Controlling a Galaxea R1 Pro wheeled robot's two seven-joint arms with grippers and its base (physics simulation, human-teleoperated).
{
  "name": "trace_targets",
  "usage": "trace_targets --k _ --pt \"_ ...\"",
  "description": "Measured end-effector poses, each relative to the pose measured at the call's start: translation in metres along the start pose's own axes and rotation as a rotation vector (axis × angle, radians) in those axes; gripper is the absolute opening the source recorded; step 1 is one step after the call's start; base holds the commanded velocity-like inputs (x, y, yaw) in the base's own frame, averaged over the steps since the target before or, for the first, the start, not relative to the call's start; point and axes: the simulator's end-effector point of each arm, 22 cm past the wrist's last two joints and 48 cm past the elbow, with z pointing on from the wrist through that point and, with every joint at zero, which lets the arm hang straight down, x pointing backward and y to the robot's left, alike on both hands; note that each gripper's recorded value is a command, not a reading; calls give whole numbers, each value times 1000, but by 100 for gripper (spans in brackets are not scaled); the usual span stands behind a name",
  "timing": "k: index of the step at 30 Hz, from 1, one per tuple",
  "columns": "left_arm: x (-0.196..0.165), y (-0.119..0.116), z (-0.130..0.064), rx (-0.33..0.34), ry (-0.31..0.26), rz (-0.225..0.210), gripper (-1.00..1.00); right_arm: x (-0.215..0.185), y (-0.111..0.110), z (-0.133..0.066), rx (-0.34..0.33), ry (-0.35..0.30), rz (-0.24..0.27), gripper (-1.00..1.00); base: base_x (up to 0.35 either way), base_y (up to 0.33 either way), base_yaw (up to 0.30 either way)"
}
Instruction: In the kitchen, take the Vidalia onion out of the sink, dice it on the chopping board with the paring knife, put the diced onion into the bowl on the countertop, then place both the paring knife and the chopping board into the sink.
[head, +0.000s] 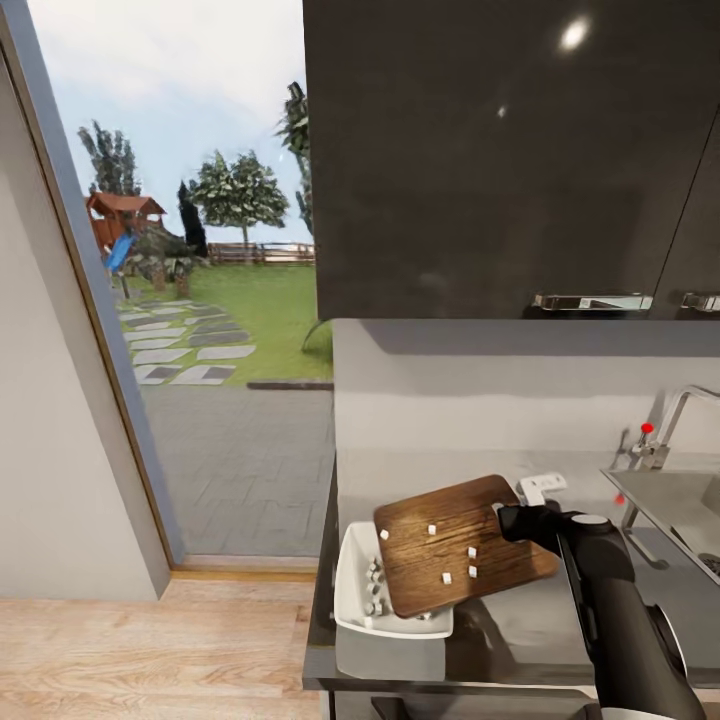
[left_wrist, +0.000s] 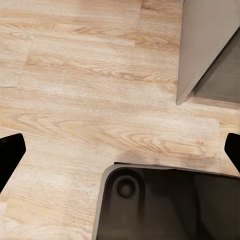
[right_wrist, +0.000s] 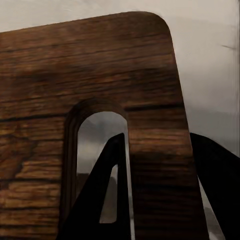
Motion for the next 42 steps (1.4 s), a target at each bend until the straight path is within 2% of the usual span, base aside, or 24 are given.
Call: trace_targets --k 5,16,21,24,42 --pt "0 0 0 0 0 0 100 5 -4 -1 16 24 6 -100 0 0 0" --pt "0 0 0 0 1 0 100 4 -5 -1 26 29 2 -100 0 0 0" --pt "3 0 -1 1 9 -1 100 -3 14 -3 5 28 -36 -100 0 0 0" --pt "4 -1 -2 1 10 -1 100 -5 10 -9 36 47 -33 -100 0 0 0" --pt "4 0 -2 1 9 -1 100 -15 10 -11 42 34 -30 -100 0 0 0"
